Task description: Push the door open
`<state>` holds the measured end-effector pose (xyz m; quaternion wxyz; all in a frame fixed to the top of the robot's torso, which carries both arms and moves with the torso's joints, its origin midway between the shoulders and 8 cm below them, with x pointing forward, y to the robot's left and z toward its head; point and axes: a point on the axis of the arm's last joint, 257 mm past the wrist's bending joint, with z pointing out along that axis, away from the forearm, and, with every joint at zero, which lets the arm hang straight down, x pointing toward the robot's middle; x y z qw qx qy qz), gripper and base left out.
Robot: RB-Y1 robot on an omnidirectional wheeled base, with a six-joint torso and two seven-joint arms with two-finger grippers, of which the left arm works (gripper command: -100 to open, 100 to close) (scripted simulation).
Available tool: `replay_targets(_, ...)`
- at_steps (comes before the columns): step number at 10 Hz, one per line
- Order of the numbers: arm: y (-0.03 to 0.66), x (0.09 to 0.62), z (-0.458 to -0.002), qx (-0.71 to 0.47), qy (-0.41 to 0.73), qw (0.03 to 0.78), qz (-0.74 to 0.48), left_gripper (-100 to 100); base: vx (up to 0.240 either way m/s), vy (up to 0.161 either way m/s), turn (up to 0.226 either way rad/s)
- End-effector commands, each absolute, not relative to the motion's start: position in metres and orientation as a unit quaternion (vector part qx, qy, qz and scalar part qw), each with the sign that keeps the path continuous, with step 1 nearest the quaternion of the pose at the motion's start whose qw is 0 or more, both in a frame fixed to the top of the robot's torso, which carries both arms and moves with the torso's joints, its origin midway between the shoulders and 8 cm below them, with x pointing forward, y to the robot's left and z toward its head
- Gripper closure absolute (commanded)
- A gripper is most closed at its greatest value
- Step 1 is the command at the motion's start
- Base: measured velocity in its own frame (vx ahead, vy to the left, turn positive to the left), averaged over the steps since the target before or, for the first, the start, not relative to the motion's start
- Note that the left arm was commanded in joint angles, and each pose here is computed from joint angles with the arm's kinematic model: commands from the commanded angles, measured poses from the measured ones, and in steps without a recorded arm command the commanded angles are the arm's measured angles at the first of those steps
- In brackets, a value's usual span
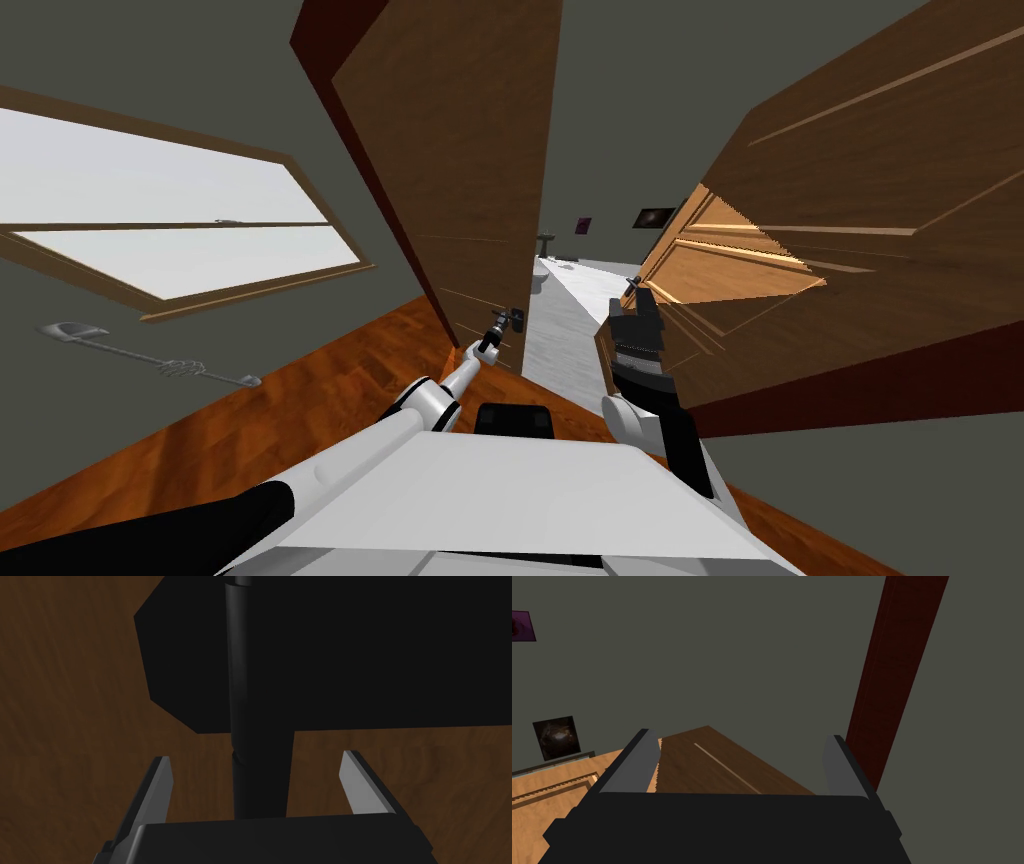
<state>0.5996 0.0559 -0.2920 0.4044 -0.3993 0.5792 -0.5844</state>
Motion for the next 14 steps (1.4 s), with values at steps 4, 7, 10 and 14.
replay_targets(4,0.056,0.600,-0.292,-0.399,0.579,0.404,-0.584,100,-0.019,0.005,-0.003)
replay_targets(7,0.063,0.602,-0.292,-0.402,0.578,0.408,-0.581,100,0.025,-0.020,0.008)
replay_targets(10,0.074,0.605,-0.293,-0.408,0.575,0.414,-0.576,100,0.122,-0.122,0.045)
replay_targets(14,0.103,0.612,-0.293,-0.422,0.565,0.430,-0.564,100,0.175,-0.140,0.048)
